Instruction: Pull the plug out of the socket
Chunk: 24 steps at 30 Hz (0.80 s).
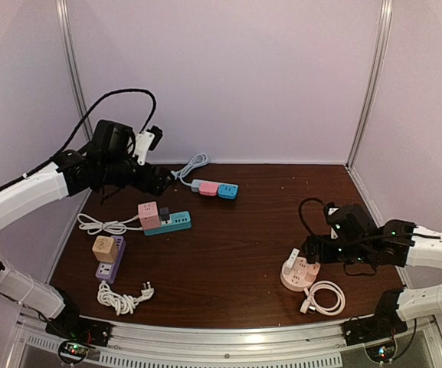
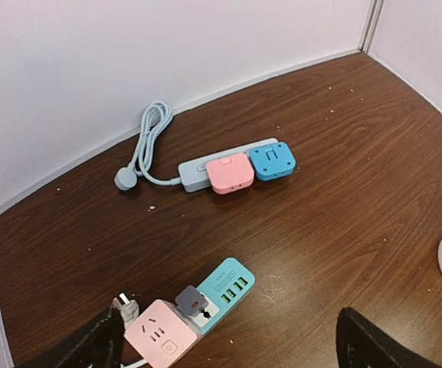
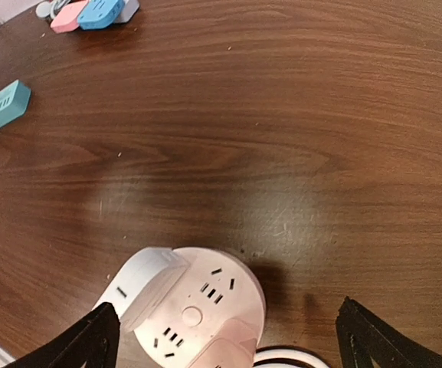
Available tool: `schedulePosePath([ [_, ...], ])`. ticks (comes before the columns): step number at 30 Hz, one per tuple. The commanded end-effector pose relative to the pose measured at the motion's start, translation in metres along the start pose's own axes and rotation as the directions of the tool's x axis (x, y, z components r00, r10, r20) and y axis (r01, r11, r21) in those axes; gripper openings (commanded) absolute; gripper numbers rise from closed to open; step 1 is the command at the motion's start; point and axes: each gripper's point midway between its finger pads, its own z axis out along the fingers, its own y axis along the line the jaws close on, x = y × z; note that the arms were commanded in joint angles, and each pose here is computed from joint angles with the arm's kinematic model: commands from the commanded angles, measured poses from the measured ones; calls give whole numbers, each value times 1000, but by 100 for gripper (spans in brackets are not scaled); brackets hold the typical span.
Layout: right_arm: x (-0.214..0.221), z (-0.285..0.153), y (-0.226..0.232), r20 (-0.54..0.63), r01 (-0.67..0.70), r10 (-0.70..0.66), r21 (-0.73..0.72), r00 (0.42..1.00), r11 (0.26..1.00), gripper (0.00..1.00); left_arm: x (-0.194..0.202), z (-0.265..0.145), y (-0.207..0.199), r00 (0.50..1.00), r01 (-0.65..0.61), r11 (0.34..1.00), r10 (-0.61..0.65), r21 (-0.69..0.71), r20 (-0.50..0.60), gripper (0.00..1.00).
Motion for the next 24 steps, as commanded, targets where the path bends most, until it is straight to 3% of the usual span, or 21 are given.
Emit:
schedulePosePath([
  [1,25,-5,13,-55,52,-54,-34,997,998,100,-16,-8,-20,1000,26,996,-26,80,9,98],
  [11,51,-11,39,-20,207,-213,-177,977,962,94,3,-4,-42,992,118,984,-113,135,-48,98],
  [24,64,0,14,-55,98,-102,-67,993,993,96,18,2,-53,983,174,969,-161,174,-85,98],
])
